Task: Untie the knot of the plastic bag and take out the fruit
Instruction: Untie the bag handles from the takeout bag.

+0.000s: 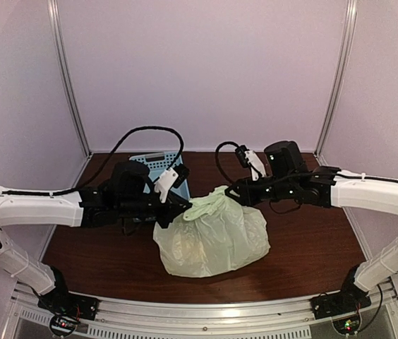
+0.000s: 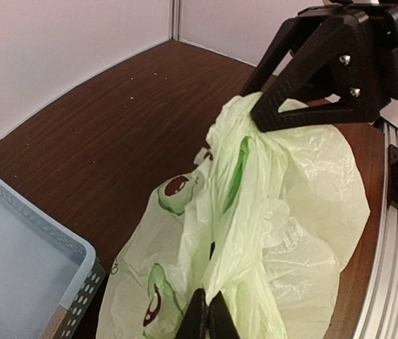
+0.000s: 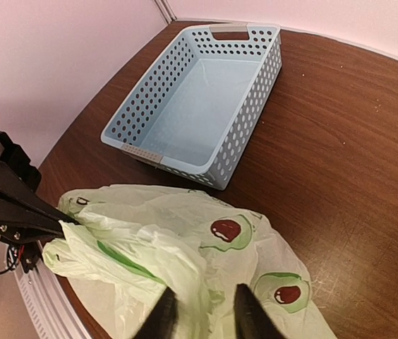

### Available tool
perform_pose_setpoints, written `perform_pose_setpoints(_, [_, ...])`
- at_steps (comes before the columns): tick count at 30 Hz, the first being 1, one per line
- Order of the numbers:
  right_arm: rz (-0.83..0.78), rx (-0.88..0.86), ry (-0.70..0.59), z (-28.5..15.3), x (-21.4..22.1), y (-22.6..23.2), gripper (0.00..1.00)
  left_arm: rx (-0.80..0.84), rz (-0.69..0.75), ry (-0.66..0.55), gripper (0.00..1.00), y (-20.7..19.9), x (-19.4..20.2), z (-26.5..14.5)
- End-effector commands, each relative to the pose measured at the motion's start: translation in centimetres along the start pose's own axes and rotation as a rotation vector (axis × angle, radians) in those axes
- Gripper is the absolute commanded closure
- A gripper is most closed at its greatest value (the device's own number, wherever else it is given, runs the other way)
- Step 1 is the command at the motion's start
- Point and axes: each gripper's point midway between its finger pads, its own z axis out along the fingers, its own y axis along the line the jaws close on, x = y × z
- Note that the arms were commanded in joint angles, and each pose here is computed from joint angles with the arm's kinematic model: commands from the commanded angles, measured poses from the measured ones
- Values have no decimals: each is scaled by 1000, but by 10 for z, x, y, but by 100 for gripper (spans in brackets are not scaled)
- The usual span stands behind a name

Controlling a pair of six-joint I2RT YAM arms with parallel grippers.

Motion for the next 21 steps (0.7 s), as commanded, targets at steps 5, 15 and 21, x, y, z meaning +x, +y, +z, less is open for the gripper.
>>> perform_pose_setpoints(5, [-48, -3, 1, -11, -15, 2, 44, 52, -2, -30, 100, -8, -3, -5])
perform_pose_setpoints(15, [-131, -27, 127, 7, -20, 7, 34, 51, -4, -20, 100, -8, -1, -4])
perform_pose_setpoints(21, [-144, -125, 198, 20, -11, 23, 35, 50, -7, -22, 100, -7, -1, -3])
